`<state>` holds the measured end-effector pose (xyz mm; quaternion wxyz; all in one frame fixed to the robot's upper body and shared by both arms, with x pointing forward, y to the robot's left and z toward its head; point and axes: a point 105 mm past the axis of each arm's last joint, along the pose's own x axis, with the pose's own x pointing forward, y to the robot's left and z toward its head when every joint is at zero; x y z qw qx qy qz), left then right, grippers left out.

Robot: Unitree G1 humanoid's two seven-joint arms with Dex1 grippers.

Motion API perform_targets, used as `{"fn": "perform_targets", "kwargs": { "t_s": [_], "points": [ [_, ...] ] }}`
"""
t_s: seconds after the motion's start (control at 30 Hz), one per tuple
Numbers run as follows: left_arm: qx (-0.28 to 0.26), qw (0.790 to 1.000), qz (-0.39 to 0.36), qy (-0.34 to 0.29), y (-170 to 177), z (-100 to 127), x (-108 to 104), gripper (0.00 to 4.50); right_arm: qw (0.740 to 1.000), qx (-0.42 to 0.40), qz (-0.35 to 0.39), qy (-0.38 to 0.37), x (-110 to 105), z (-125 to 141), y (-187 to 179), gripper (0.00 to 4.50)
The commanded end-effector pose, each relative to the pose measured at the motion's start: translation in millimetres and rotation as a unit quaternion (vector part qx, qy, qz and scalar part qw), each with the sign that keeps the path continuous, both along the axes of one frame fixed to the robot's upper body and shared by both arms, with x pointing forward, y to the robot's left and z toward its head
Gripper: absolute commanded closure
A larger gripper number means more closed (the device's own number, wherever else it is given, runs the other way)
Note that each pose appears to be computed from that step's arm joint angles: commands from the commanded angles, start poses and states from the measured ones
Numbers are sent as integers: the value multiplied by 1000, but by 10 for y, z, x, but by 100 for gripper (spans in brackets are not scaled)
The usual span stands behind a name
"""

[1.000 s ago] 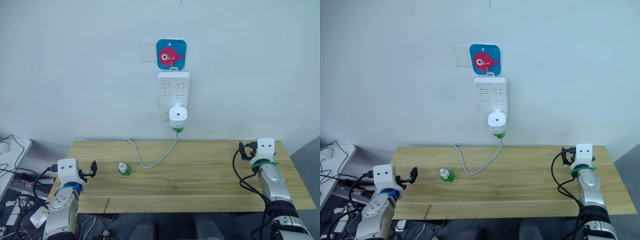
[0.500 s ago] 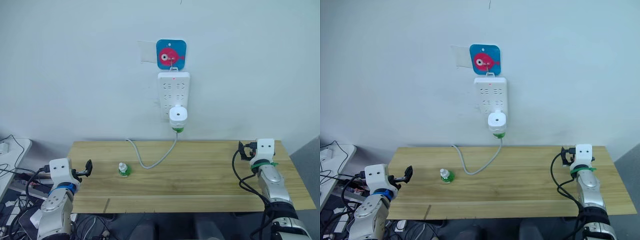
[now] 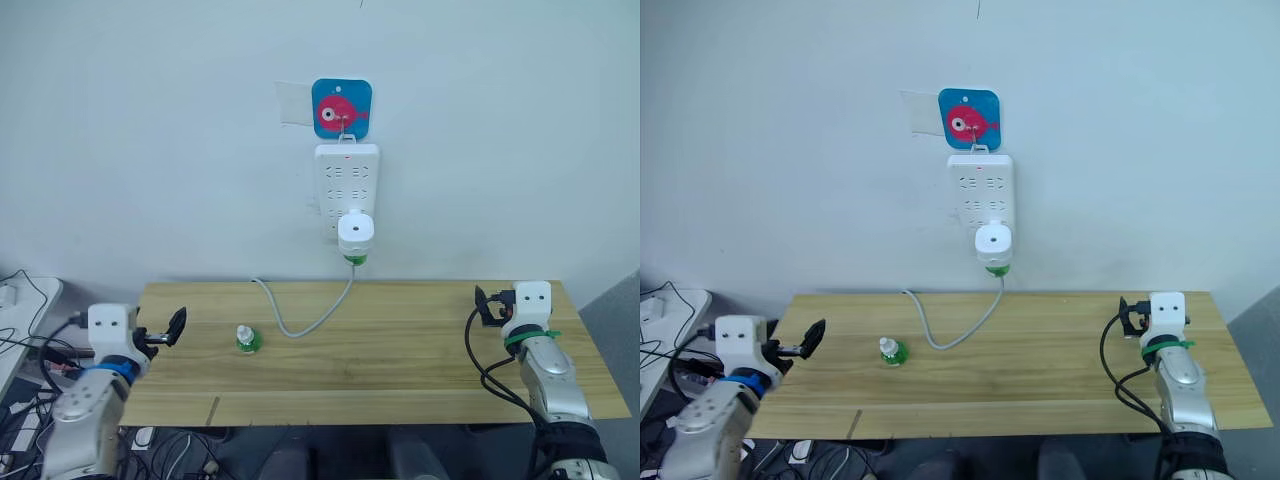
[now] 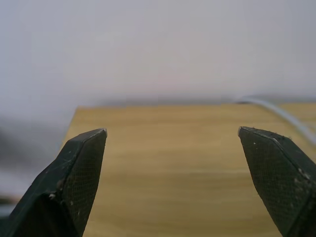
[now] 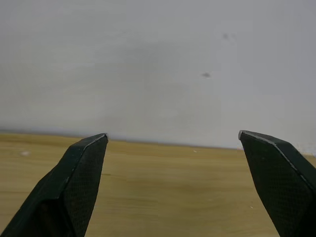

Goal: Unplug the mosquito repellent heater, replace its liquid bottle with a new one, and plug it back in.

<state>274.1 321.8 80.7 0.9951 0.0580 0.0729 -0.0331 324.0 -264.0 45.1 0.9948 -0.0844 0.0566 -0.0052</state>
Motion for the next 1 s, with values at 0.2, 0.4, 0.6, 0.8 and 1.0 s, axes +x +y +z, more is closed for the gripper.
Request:
{"fn": "perform_targets", "kwargs": {
  "t_s": [0.2,0.4,0.6,0.8,1.0],
  "points": [
    [17,972,-230,-48,-718,823,288,154,966,54,245,-69,-179,771,904,0],
    [19,934,-353,-51,-1218,1008,552,154,924,95,362,-77,-335,1113,1373,0],
    [17,909,-413,-61,-1499,1124,839,154,920,104,367,-87,-312,1253,1548,0],
    [11,893,-446,-62,-1673,1154,1025,154,926,121,346,-94,-297,1247,1518,0],
    [13,885,-461,-67,-1826,1136,1196,154,931,112,336,-86,-322,1156,1479,0]
  ]
}}
